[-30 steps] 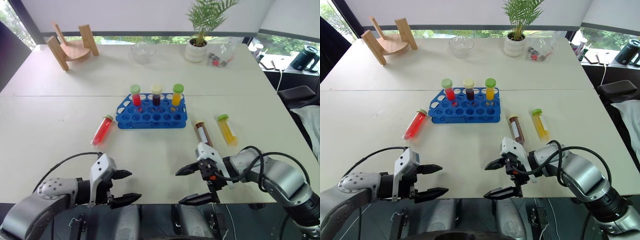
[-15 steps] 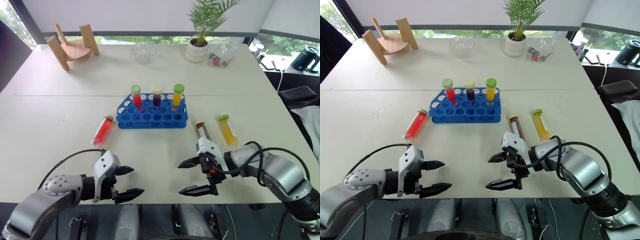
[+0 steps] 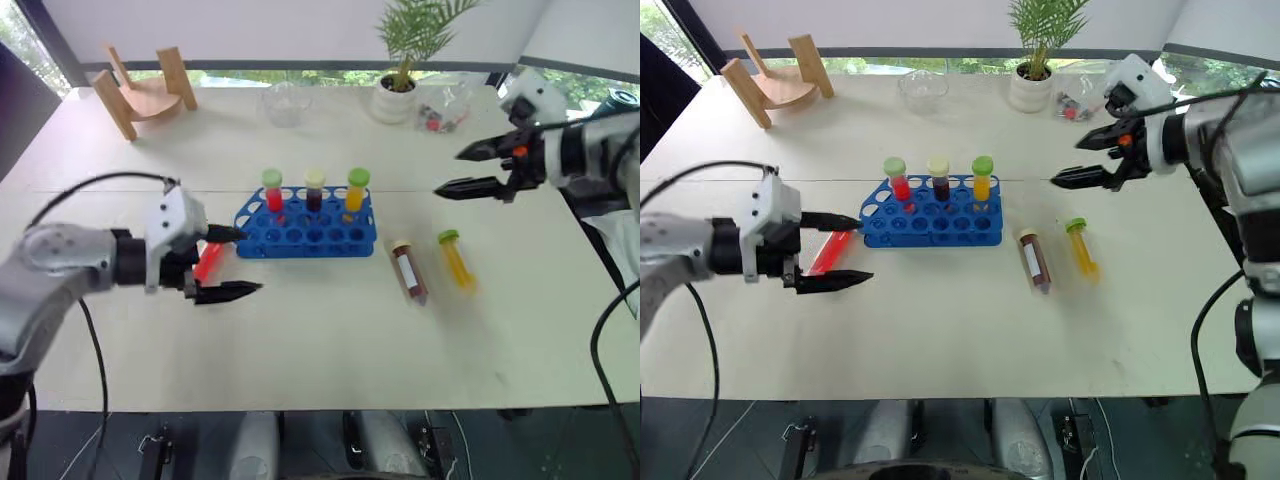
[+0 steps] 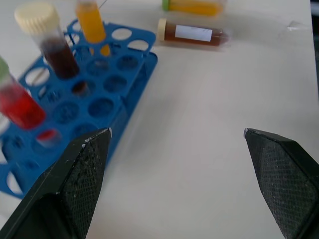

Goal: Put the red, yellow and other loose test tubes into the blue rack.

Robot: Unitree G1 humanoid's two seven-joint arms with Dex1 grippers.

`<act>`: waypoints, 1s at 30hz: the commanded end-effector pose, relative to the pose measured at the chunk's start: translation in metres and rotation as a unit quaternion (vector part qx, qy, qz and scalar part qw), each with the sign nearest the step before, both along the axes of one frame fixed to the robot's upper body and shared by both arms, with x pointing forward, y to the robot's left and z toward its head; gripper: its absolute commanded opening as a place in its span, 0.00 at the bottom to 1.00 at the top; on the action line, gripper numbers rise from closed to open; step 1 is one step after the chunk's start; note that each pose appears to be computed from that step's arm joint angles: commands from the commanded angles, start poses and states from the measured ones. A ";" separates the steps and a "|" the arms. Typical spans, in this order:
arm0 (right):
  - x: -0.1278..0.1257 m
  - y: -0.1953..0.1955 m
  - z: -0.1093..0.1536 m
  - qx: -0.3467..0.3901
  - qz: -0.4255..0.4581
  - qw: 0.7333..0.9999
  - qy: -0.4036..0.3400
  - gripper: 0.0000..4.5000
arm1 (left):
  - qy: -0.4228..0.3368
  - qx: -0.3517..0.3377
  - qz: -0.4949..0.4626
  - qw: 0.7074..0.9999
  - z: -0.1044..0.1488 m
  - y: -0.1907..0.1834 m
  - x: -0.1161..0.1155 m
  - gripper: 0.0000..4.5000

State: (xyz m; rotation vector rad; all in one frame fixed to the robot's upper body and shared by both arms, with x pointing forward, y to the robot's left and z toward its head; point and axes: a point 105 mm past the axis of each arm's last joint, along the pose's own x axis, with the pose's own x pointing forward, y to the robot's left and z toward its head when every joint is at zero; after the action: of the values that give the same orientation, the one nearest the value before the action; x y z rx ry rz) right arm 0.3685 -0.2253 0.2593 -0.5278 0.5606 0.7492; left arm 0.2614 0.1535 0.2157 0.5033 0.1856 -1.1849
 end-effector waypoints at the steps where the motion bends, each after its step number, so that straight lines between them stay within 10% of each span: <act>1: 0.005 -0.016 -0.021 -0.033 -0.051 0.993 0.102 1.00 | -0.042 0.043 -0.030 0.998 0.003 -0.007 -0.002 0.98; 19: 0.012 0.004 -0.108 -0.026 -0.141 0.950 0.277 1.00 | -0.033 0.009 -0.015 0.999 -0.027 -0.026 -0.003 0.98; 22: 0.011 -0.006 -0.125 -0.072 -0.135 0.947 0.283 0.82 | -0.030 0.014 -0.007 0.999 -0.029 -0.022 -0.003 1.00; 27: 0.009 -0.008 -0.131 -0.091 -0.116 0.947 0.285 0.23 | -0.028 0.017 0.003 0.999 -0.029 -0.015 -0.001 1.00; 30: 0.014 -0.009 -0.129 -0.086 -0.102 0.957 0.259 0.18 | -0.023 0.017 0.010 1.000 -0.031 -0.011 0.001 1.00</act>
State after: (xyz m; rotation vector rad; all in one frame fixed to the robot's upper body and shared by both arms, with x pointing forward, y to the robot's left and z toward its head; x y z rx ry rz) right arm 0.3835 -0.2277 0.1390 -0.4075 1.1599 0.6472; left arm 0.2599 0.1365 0.1756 0.5294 0.2005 -1.1805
